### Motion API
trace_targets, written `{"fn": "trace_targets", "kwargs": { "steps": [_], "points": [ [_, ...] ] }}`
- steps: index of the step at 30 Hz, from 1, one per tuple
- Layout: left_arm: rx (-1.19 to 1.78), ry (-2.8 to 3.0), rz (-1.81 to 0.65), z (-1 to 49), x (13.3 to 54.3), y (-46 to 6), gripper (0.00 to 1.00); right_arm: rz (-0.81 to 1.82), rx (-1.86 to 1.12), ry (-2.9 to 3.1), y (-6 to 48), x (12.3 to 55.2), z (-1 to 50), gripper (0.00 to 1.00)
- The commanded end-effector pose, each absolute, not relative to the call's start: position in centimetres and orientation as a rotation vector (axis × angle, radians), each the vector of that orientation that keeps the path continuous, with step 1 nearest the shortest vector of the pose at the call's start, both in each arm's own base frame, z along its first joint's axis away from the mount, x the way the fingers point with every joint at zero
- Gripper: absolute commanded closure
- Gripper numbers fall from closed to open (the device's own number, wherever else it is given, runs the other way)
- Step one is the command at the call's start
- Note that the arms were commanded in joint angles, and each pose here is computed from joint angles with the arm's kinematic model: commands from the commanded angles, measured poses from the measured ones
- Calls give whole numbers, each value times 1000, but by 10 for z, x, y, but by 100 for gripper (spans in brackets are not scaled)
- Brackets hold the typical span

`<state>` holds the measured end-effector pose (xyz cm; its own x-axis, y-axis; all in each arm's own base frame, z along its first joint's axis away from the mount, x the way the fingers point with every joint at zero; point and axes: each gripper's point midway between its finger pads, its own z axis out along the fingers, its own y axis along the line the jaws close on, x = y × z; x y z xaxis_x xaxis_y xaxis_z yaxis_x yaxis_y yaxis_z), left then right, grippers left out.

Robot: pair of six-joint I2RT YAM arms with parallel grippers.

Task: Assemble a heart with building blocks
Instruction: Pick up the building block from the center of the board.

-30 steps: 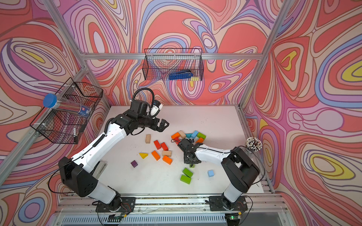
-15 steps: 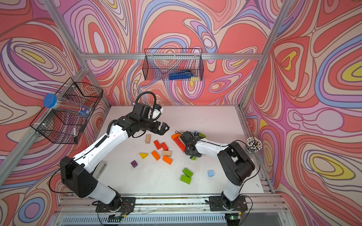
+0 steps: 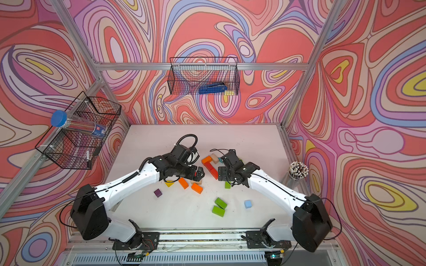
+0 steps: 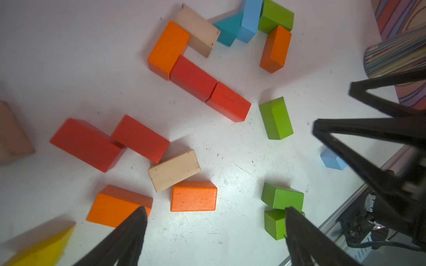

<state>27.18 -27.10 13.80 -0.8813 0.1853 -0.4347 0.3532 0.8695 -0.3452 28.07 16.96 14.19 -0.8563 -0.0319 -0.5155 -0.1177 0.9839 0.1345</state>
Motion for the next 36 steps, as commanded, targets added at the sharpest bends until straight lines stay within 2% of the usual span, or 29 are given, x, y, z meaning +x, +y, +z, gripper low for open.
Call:
{"fn": "trace_targets", "kwargs": {
  "steps": [1, 10, 18, 23, 36],
  "points": [
    [235, 2586, -703, 153, 275, -288, 8, 206, -320, 2640, 161, 253, 163, 9],
    [209, 2663, -613, 126, 272, -332, 15, 464, -568, 2550, 171, 205, 232, 8],
    [282, 2721, -531, 103, 279, -375, 22, 507, -621, 2483, 158, 178, 264, 7],
    [370, 2741, -472, 91, 280, -398, 25, 442, -576, 2446, 143, 176, 274, 4],
    [497, 2815, -368, 55, 280, -425, 27, 445, -569, 2432, 144, 179, 275, 5]
  ]
}}
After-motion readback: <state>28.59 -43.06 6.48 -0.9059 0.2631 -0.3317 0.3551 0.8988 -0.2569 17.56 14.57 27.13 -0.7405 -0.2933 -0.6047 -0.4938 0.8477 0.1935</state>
